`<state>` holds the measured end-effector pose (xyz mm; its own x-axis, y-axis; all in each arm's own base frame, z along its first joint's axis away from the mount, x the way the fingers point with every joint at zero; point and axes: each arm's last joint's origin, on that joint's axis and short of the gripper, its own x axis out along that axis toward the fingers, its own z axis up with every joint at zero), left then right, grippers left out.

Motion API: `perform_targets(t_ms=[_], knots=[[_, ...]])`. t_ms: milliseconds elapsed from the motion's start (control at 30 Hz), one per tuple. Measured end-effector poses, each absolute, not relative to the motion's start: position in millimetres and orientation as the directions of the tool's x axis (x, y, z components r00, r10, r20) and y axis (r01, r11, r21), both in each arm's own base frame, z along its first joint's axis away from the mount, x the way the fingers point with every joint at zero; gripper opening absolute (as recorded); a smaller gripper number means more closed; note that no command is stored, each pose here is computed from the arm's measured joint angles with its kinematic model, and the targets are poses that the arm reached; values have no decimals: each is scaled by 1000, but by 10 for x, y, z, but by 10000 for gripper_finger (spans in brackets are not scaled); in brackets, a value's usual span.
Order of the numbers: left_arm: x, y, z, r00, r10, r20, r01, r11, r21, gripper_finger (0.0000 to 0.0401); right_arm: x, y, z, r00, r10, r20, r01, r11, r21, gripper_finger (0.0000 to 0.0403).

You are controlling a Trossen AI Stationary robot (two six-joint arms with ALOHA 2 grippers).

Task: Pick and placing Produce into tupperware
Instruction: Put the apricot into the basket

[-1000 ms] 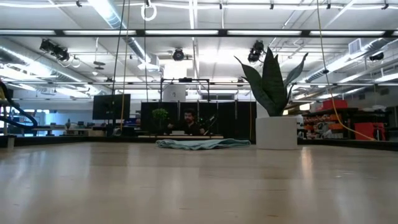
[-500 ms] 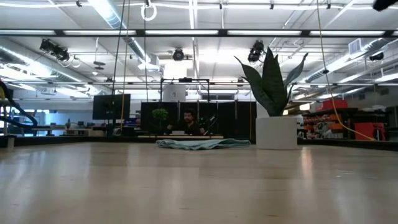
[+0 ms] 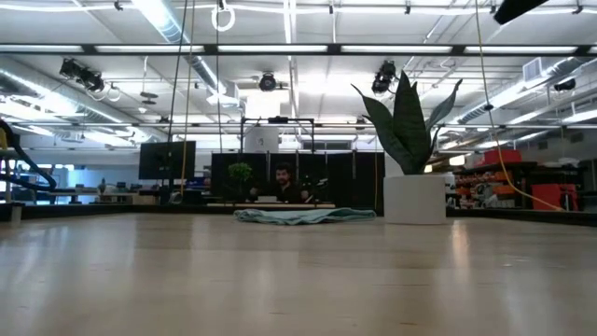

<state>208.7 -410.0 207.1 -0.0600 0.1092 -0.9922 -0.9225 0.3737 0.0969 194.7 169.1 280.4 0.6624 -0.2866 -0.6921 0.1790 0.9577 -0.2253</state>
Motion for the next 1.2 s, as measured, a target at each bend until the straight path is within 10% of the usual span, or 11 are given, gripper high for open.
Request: perform_targets(t_ms=[667, 1200], knots=[[1882, -3966, 1554, -253, 256, -933, -877, 347, 333, 183, 2139, 1442, 2802, 620, -358, -698, 218, 933, -285, 167], [2005, -3924, 1548, -190, 257, -948, -895, 351, 274, 183, 2164, 1404, 2802, 612, -367, -700, 233, 930, -284, 167]])
